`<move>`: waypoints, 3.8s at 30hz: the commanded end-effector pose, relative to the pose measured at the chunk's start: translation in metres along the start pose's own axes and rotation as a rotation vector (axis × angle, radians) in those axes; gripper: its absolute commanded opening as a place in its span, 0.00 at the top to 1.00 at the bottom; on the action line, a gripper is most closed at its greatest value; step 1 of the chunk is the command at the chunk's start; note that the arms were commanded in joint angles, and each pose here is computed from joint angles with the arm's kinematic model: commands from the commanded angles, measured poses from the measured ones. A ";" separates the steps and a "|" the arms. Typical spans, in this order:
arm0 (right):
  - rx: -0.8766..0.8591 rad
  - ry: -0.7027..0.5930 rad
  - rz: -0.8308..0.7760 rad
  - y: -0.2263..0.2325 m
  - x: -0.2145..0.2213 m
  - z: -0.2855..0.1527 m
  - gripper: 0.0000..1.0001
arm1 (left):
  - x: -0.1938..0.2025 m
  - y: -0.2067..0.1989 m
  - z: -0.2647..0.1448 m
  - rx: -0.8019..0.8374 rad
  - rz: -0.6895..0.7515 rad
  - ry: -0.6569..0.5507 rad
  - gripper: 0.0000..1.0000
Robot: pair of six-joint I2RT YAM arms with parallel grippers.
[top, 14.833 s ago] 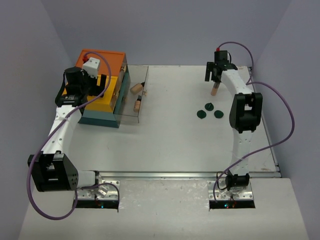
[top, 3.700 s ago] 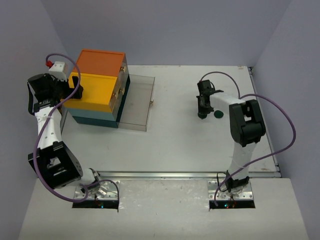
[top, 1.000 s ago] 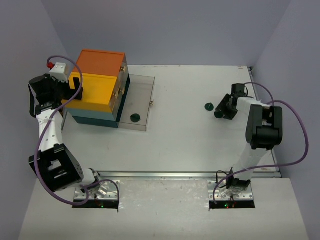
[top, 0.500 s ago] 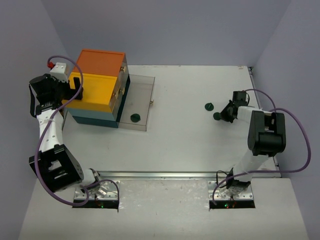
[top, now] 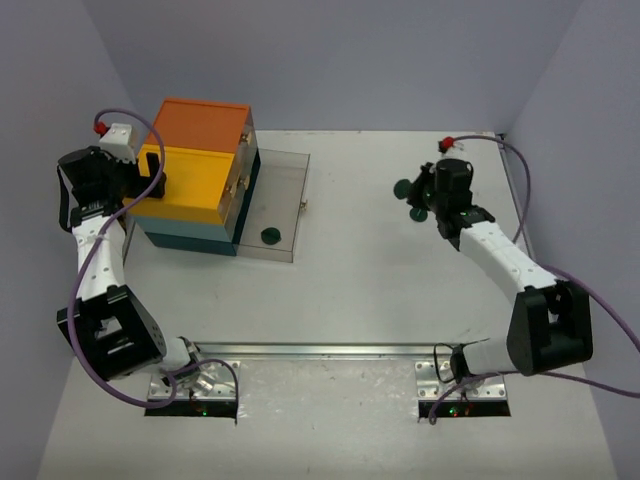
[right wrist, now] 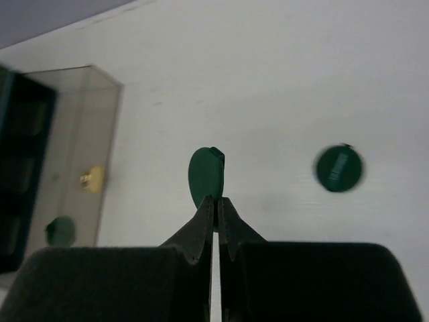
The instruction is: Organize the makeup
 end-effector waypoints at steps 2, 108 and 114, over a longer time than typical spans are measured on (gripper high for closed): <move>-0.340 0.017 -0.189 0.137 0.014 0.020 1.00 | 0.034 -0.005 0.003 0.013 -0.018 0.152 0.04; -0.534 0.234 -0.400 0.290 0.137 0.134 0.48 | 0.067 -0.025 -0.019 0.045 0.024 0.228 0.01; -0.554 0.222 -0.419 0.294 0.123 0.120 0.34 | 0.070 -0.023 -0.018 0.037 0.033 0.238 0.01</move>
Point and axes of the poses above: each gripper's point midway between its finger pads, its own z axis out along the fingers, its own y axis along the line the jaws close on, x = y × z, the point moved 5 cm from there along -z, back along the fingers, and after that the axes turned 7 degrees about z, right-handed, at the moved point
